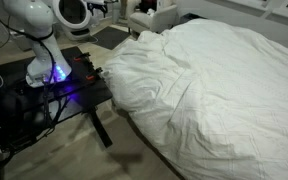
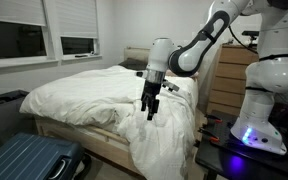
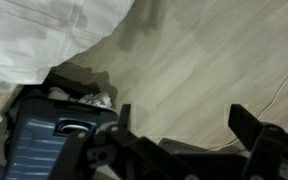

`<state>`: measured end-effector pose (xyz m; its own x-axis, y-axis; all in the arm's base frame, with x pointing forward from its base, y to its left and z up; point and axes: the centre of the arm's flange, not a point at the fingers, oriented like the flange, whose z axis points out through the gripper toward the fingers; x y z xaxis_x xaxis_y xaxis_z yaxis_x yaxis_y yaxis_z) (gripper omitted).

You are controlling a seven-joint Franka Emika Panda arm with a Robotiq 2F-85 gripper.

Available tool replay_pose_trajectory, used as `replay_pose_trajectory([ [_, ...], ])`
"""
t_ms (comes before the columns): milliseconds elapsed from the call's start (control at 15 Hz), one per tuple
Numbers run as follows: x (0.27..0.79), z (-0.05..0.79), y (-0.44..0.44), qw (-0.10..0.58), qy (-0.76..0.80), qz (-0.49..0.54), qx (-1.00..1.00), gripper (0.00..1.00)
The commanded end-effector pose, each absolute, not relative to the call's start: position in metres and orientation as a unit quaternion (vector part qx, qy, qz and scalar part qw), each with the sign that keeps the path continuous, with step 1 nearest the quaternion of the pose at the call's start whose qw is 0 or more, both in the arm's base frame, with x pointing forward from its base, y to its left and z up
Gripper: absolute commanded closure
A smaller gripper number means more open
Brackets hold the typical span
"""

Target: Make the bed

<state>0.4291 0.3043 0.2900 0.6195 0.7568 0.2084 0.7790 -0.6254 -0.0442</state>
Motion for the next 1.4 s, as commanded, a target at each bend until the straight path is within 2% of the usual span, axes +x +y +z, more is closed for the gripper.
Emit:
replay_pose_trajectory([
  [0, 0.441, 0.286, 0.29, 0.029, -0.4, -0.152, -0.903, 0.0],
  [600, 0.496, 0.273, 0.233, -0.026, -0.319, -0.221, -0.921, 0.0],
  [1333, 0.567, 0.209, 0.261, -0.102, -0.17, -0.231, -0.953, 0.0],
])
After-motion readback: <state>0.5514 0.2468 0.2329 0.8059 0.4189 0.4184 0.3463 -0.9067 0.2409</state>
